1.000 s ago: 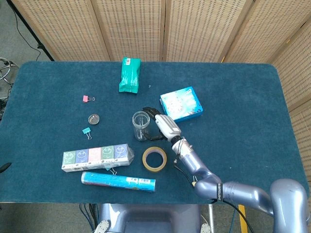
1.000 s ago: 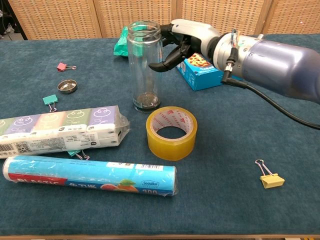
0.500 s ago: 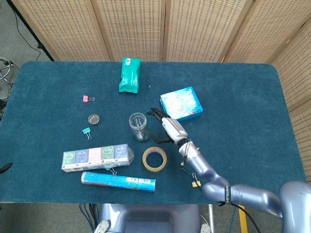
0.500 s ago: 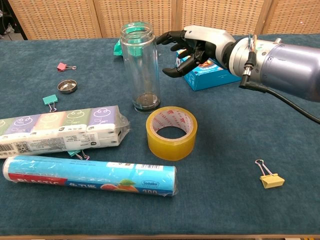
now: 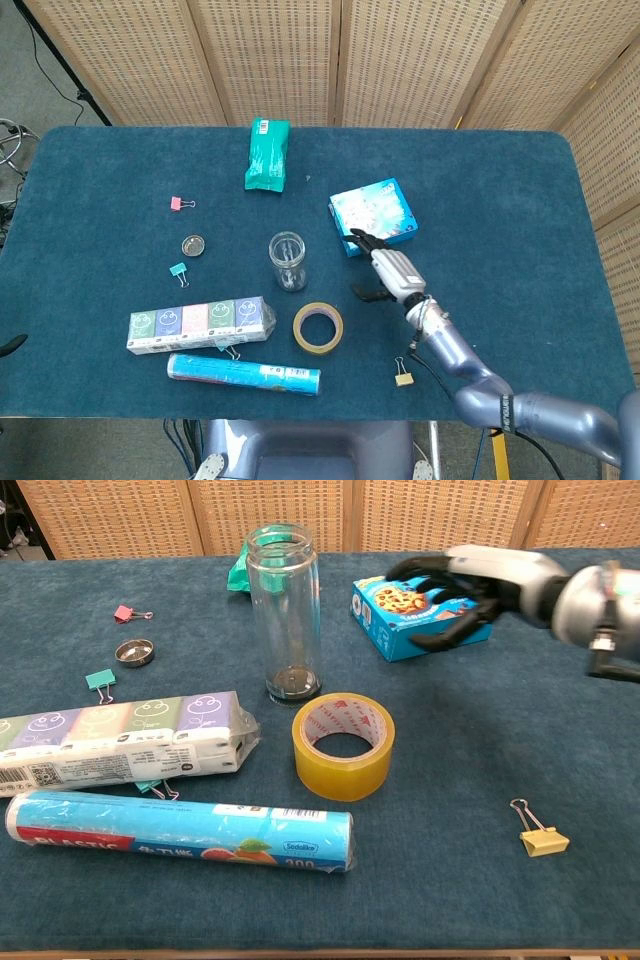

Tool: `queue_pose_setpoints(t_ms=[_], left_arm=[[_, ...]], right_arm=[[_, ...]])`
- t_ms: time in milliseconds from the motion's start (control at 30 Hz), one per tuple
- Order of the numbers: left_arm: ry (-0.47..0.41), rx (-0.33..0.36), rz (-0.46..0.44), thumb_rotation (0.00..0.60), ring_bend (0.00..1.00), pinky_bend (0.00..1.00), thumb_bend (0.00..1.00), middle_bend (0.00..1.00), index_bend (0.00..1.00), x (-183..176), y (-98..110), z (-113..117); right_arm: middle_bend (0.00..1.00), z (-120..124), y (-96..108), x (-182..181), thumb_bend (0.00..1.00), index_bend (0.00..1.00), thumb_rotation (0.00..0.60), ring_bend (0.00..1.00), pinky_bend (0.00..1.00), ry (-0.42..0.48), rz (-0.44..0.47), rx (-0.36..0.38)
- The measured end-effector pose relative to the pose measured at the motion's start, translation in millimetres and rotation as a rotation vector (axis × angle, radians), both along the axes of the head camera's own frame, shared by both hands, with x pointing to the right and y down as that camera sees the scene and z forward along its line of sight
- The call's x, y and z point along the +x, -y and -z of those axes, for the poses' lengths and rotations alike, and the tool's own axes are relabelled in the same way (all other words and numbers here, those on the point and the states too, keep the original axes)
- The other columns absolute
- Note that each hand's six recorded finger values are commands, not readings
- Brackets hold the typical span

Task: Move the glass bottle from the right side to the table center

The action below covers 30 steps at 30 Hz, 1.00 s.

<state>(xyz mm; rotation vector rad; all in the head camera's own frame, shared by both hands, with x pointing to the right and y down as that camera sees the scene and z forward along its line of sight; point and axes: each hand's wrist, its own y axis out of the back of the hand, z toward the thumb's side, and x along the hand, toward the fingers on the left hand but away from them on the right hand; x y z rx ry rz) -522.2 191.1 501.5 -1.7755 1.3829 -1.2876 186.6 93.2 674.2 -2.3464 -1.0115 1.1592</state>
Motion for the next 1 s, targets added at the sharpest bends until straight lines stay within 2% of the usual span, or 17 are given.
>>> queue_pose_setpoints(t_ms=[133, 300, 500, 633, 800, 900, 1000], left_arm=[[0.017, -0.014, 0.001, 0.6, 0.0, 0.0, 0.0, 0.0, 0.0, 3, 3, -6], [0.05, -0.04, -0.004, 0.6, 0.0, 0.0, 0.0, 0.0, 0.0, 9, 10, -19], [0.103, -0.071, -0.026, 0.6, 0.0, 0.0, 0.0, 0.0, 0.0, 24, 31, -42], [0.13, -0.062, -0.067, 0.6, 0.0, 0.0, 0.05, 0.0, 0.01, 41, 61, -63], [0.114, -0.063, -0.133, 0.6, 0.0, 0.0, 0.2, 0.0, 0.18, 73, 103, -94], [0.086, -0.076, -0.17, 0.6, 0.0, 0.0, 0.27, 0.0, 0.31, 97, 123, -113], [0.089, -0.107, -0.193, 0.6, 0.0, 0.0, 0.3, 0.0, 0.35, 115, 138, -134]], right_arm=[[0.0, 11, -10, 59, 0.4, 0.04, 0.6, 0.0, 0.0, -0.131, 0.01, 0.069], [0.0, 28, -31, 140, 0.22, 0.0, 0.6, 0.0, 0.0, -0.363, 0.024, 0.178], [0.0, 51, -69, 231, 0.21, 0.0, 0.6, 0.0, 0.0, -0.568, -0.059, 0.227], [0.0, 68, -93, 266, 0.2, 0.0, 0.6, 0.0, 0.0, -0.628, -0.117, 0.272], [0.0, 87, -116, 282, 0.2, 0.0, 0.6, 0.0, 0.0, -0.638, -0.162, 0.336], [0.0, 92, -119, 281, 0.2, 0.0, 0.6, 0.0, 0.0, -0.624, -0.153, 0.358], [0.0, 93, -117, 280, 0.2, 0.0, 0.6, 0.0, 0.0, -0.61, -0.147, 0.365]])
